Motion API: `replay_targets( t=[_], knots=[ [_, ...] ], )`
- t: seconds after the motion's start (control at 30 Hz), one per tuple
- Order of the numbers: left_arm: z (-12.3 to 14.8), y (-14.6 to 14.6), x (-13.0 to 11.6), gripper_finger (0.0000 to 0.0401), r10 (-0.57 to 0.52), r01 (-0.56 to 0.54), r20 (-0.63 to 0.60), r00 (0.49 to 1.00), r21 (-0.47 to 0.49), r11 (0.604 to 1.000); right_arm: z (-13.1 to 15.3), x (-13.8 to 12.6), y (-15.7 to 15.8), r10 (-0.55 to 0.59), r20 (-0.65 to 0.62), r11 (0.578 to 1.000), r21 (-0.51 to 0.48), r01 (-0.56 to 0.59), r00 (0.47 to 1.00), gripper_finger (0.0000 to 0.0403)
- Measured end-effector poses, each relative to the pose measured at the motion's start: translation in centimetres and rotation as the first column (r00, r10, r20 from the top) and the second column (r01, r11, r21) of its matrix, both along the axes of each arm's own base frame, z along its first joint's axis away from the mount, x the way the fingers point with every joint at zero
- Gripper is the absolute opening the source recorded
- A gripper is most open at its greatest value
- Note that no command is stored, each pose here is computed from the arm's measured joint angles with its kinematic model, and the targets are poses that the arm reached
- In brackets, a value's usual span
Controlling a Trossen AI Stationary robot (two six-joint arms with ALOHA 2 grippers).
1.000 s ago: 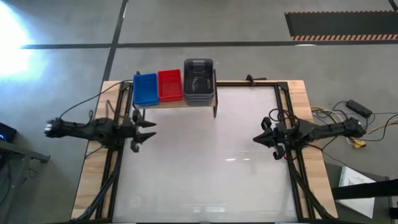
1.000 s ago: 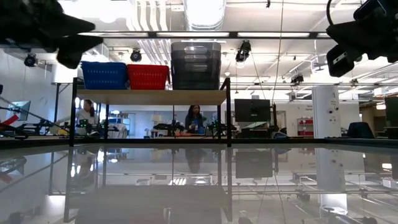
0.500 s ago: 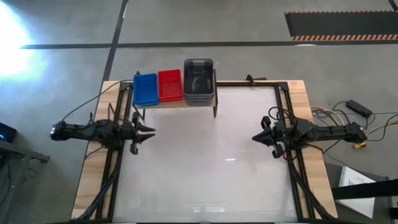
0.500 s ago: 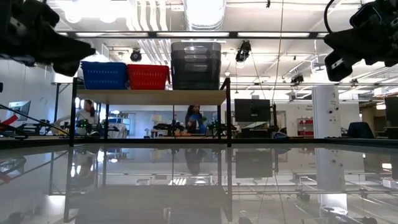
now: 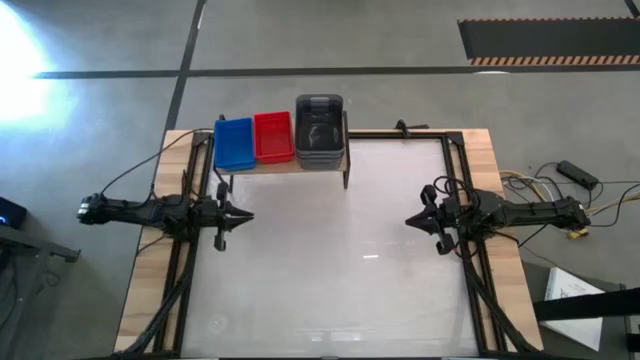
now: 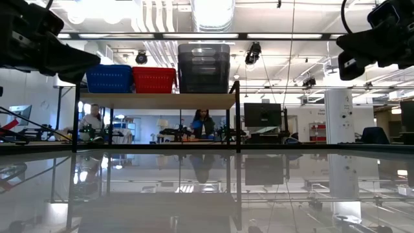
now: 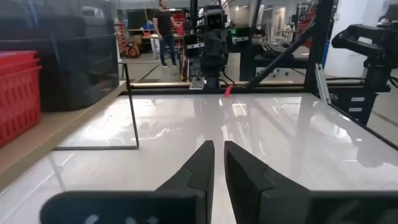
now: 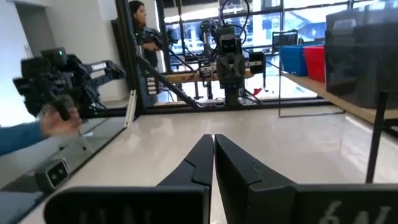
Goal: Stack baskets on shelf by color
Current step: Return to Home Position
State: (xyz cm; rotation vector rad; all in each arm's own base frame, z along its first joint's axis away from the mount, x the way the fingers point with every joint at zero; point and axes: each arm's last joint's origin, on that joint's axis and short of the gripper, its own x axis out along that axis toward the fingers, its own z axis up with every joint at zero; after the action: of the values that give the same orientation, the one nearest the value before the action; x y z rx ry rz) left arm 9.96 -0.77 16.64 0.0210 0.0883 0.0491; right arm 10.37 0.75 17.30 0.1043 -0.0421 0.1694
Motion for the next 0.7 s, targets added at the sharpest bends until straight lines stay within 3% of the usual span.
replay_targets(
  t=[0.1,0.2,0.33,0.43,0.5,0.7],
  knots=[
    [-0.1,0.0,0.1,0.0022,0.004,-0.004,-0.014,1.0,0.002,1.0,0.0,0.0,0.0,-0.01,0.006,0.999,-0.044,0.011,1.0,0.0008],
    [-0.2,0.0,0.2,0.0022,0.007,-0.007,-0.024,1.0,0.004,1.0,-0.2,0.1,-0.4,-0.151,-0.006,0.987,-0.062,0.15,0.989,0.0009],
    [-0.3,0.0,0.4,0.0022,0.014,-0.014,-0.021,1.0,0.004,1.0,-0.3,0.0,-1.1,-0.388,-0.025,0.92,-0.062,0.386,0.921,0.0009],
    [-0.2,0.0,0.5,0.0022,0.014,-0.013,-0.015,1.0,0.003,1.0,-0.3,-0.1,-1.5,-0.497,-0.025,0.867,-0.059,0.495,0.867,0.0009],
    [-0.3,0.0,0.5,0.0022,0.014,-0.013,-0.023,1.0,0.004,1.0,-0.3,-0.1,-1.6,-0.532,-0.025,0.846,-0.058,0.53,0.846,0.0009],
    [-0.3,0.0,0.6,0.0022,0.013,-0.013,-0.033,0.999,0.006,1.0,-0.4,-0.1,-1.6,-0.534,-0.035,0.845,-0.068,0.531,0.845,0.0009]
  ],
)
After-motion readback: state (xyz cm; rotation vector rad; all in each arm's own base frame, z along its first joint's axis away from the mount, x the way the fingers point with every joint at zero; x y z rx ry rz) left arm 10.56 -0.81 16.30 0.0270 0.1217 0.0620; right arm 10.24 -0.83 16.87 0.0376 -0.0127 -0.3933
